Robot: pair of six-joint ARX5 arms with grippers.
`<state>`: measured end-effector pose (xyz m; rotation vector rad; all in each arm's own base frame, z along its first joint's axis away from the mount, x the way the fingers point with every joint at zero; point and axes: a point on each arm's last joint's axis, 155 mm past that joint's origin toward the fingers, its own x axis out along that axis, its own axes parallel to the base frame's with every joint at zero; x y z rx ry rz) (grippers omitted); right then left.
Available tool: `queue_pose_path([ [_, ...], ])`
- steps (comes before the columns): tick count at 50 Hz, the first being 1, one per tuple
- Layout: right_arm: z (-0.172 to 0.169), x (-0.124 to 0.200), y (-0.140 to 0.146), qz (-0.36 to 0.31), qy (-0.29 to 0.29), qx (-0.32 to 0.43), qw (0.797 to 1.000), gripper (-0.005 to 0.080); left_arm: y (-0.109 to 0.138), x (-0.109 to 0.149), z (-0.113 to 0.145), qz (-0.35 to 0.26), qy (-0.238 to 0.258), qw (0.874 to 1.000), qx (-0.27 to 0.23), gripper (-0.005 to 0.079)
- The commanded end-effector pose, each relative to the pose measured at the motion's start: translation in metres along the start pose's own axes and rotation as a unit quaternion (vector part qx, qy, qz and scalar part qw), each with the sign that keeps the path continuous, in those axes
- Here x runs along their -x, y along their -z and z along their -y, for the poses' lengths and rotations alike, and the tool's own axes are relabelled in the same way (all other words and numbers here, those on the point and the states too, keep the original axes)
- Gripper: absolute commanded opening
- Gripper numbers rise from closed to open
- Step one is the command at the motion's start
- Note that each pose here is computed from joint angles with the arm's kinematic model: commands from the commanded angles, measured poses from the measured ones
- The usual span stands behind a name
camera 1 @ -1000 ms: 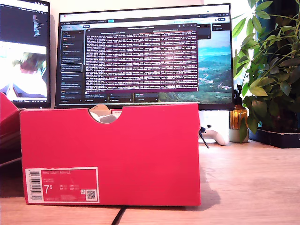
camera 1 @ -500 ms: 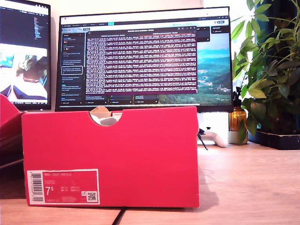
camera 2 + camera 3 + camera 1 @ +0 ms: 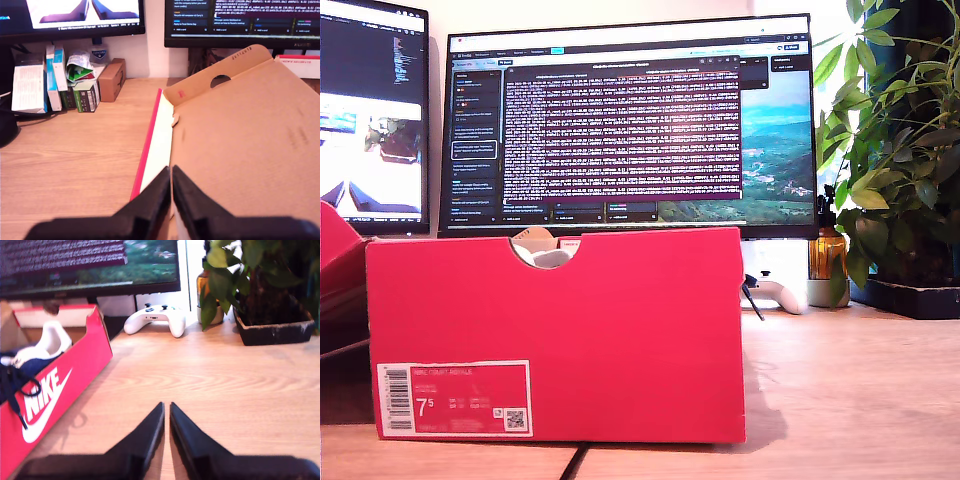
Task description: Pack the blue shoes by picking the first shoe and placing it inside the red shoebox, left side, then picking and rotating the second shoe and placing it in the shoebox
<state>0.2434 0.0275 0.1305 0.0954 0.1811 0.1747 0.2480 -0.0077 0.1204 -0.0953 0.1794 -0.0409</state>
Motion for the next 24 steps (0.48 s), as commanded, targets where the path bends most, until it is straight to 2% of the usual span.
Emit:
queue_pose_path([
  [1,0.0004,-0.0022,0.0068,-0.005,0.0,-0.007,1.0,-0.0013,0.0175,-0.0024,-0.0008,-0.021,0.0,1.0,0.01,-0.002],
  [24,0.0003,-0.0022,0.0067,-0.005,0.0,-0.007,1.0,-0.0013,0.0187,-0.0022,0.0077,-0.024,0.023,0.999,0.01,-0.002],
])
